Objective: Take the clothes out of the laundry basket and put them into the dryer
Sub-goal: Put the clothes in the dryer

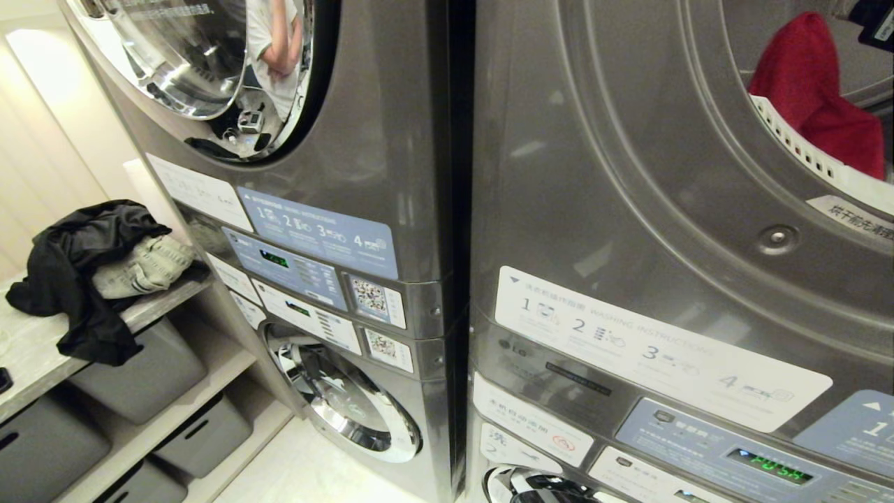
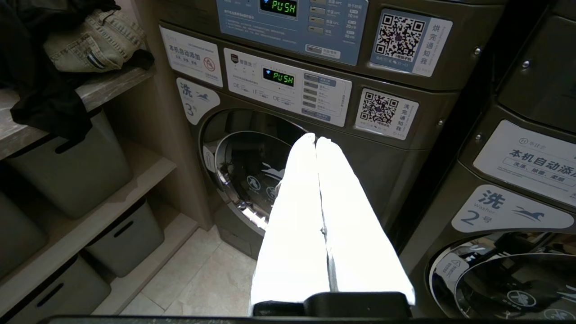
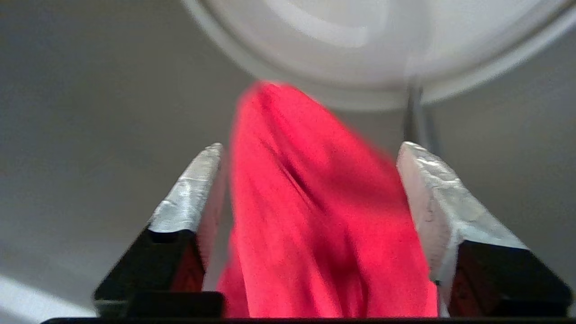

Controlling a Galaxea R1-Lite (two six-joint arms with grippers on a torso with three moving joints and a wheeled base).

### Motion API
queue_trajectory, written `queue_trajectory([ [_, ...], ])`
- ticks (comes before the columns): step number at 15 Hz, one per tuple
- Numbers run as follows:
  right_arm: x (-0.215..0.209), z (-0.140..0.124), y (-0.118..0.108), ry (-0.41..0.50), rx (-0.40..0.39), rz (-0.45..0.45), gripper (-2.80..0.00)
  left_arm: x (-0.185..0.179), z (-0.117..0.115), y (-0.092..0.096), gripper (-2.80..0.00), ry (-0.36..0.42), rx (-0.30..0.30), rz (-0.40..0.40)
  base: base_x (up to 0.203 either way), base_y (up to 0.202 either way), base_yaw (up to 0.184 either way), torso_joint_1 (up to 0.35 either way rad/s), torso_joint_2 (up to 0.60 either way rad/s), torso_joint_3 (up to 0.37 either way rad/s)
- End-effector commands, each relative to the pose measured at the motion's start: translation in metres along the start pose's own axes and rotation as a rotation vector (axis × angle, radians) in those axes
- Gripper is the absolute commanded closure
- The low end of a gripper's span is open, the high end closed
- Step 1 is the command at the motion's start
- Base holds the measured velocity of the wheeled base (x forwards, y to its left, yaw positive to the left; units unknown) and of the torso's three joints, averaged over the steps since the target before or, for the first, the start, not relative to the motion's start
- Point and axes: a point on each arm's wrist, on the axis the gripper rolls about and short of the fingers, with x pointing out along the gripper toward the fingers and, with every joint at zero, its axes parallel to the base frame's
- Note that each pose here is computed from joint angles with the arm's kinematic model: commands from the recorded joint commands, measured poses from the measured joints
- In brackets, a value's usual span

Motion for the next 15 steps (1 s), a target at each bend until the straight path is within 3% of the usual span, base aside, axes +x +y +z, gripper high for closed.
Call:
queue_trajectory([
  [1, -0.029, 0.006, -0.006, 0.087, 0.026, 0.006, -2.80, 0.002, -0.009, 0.000, 0.00, 0.029, 0.000, 0.001, 0.000, 0.000, 0.000, 0.000, 0.00, 0.000],
  [3, -0.043, 0.001, -0.008, 0.165, 0.059, 0.053, -2.80, 0.002, -0.009, 0.000, 0.00, 0.029, 0.000, 0.001, 0.000, 0.000, 0.000, 0.000, 0.00, 0.000],
  [5, -0.057, -0.004, -0.012, 0.194, 0.058, 0.082, -2.80, 0.002, -0.009, 0.000, 0.00, 0.029, 0.000, 0.001, 0.000, 0.000, 0.000, 0.000, 0.00, 0.000],
  [7, -0.085, 0.001, -0.010, 0.190, 0.070, 0.177, -2.80, 0.002, -0.009, 0.000, 0.00, 0.029, 0.000, -0.001, 0.000, 0.000, 0.000, 0.000, 0.00, 0.000],
  [8, -0.100, 0.002, -0.009, 0.186, 0.075, 0.229, 0.00, 0.002, -0.009, 0.000, 0.00, 0.029, 0.000, -0.001, 0.000, 0.000, 0.000, 0.000, 0.00, 0.000],
  [10, -0.125, 0.011, -0.013, 0.089, 0.076, 0.302, 0.00, 0.002, -0.009, 0.000, 0.00, 0.031, 0.000, 0.001, 0.000, 0.000, 0.000, 0.000, 0.00, 0.000],
  [12, -0.155, 0.040, -0.024, -0.101, 0.063, 0.344, 0.00, 0.002, -0.009, 0.000, 0.00, 0.030, 0.000, 0.001, 0.000, 0.000, 0.000, 0.000, 0.00, 0.000],
  [15, -0.215, 0.060, -0.053, -0.283, 0.029, 0.384, 0.00, 0.002, -0.009, 0.000, 0.00, 0.029, 0.000, 0.001, 0.000, 0.000, 0.000, 0.000, 0.00, 0.000],
])
